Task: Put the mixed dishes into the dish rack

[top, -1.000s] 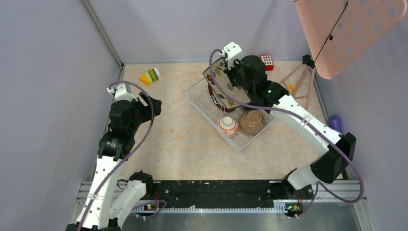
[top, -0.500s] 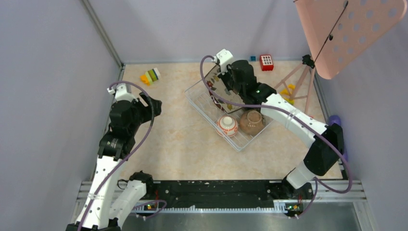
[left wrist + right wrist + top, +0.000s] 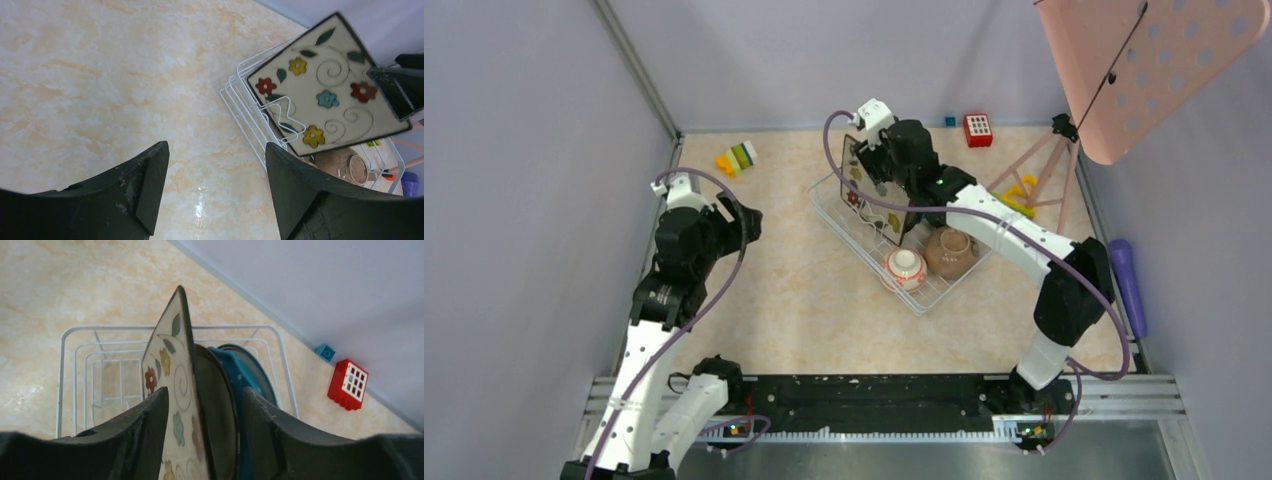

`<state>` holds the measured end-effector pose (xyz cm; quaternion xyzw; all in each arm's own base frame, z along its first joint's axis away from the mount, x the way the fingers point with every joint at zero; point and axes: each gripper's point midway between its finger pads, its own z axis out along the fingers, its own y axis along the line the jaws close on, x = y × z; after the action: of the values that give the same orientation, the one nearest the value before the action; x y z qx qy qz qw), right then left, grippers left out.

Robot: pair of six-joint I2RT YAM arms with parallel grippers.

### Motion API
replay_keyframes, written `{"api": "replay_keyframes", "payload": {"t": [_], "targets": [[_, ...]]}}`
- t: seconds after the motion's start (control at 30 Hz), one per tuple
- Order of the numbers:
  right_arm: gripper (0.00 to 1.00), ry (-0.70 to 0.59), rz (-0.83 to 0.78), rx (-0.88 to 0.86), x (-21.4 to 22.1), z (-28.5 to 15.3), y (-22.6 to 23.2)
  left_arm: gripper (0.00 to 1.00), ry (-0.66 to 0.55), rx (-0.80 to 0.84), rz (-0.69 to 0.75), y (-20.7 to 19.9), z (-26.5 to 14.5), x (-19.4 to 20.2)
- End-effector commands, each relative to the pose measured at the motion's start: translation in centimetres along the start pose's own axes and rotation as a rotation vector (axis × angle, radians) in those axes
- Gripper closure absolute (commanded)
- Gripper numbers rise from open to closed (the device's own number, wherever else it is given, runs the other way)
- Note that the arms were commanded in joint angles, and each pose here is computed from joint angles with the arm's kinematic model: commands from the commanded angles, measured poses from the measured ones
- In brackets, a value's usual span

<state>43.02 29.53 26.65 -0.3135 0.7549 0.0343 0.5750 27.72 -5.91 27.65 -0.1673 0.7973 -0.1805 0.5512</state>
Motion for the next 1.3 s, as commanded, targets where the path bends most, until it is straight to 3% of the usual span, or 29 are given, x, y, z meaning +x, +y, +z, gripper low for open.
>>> {"api": "replay_keyframes", "payload": {"t": [0.0, 0.1, 0.4, 0.57, 0.67, 0.87, 1.07, 1.27], "targets": [[0.39, -0.203, 0.050, 0.042, -7.6, -1.5, -1.9, 0.24, -0.030, 0.035, 0.013, -0.7, 0.3, -0.8], [0.27, -0.216, 0.053, 0.047, -8.1, -2.1, -2.2, 0.24, -0.027, 0.038, 0.011, -0.7, 0.4, -0.7], [0.27, -0.263, 0.120, 0.034, -9.2, -5.6, -2.8, 0.23, 0.018, 0.072, -0.014, -1.3, 0.8, 0.4], [0.27, -0.276, 0.218, -0.015, -7.9, -8.9, -2.1, 0.14, 0.075, 0.089, -0.049, -1.3, 1.5, 2.2], [0.27, -0.226, 0.280, -0.015, -5.1, -10.6, -1.8, 0.07, 0.114, 0.104, -0.072, -1.3, 1.9, 3.5], [0.27, -0.012, 0.464, 0.107, 4.0, -14.4, -2.3, 0.06, 0.190, 0.174, -0.138, -2.4, 2.8, 6.4], [0.27, 0.151, 0.737, 0.326, 13.4, -19.1, -3.2, 0.06, 0.261, 0.223, -0.181, -4.0, 4.0, 10.3], [0.28, 0.285, 0.933, 0.530, 19.6, -22.1, -4.4, 0.06, 0.356, 0.294, -0.194, -7.8, 5.3, 12.6]]}}
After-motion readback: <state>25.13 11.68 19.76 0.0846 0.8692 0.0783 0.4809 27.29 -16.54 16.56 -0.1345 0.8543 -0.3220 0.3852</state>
